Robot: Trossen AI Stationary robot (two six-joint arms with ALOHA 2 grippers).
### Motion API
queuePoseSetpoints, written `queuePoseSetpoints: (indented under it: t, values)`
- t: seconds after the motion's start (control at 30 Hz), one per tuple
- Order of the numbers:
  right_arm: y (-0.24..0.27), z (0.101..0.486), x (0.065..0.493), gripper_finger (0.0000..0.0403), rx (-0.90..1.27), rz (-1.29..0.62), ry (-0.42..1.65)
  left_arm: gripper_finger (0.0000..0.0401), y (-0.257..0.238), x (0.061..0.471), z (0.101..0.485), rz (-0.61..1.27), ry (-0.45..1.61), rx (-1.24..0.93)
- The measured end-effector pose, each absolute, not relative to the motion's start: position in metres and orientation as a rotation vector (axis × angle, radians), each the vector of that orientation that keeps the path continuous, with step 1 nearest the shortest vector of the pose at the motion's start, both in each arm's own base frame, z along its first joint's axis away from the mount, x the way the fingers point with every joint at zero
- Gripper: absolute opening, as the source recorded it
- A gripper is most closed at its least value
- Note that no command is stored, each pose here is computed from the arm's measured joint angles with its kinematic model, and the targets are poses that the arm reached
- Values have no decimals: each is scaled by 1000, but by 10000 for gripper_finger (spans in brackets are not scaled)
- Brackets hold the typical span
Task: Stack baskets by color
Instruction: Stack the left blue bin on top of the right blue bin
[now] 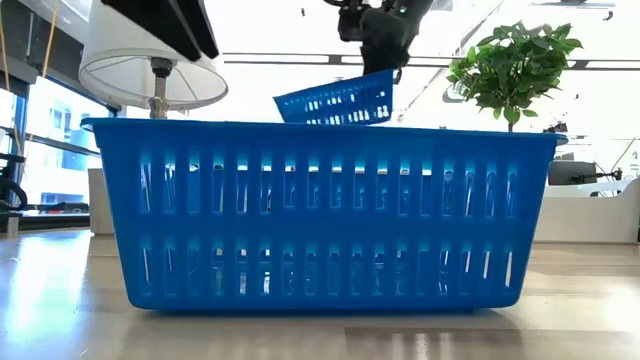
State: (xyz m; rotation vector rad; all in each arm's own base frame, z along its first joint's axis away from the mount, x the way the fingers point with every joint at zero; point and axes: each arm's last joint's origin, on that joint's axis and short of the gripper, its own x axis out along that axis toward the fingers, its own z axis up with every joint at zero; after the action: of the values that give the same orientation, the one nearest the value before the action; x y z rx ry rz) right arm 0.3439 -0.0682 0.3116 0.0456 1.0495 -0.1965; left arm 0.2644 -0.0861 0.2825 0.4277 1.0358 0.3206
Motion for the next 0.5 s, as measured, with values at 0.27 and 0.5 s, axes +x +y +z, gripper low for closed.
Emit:
queuePoseSetpoints:
  t: [0.27,0.5]
  values:
    - [-63,289,320,0,113,-69,964,195,-85,254,286,293,1014,326]
    - [-58,270,309,0,170,25,892,195,-86,254,286,271,1022,287]
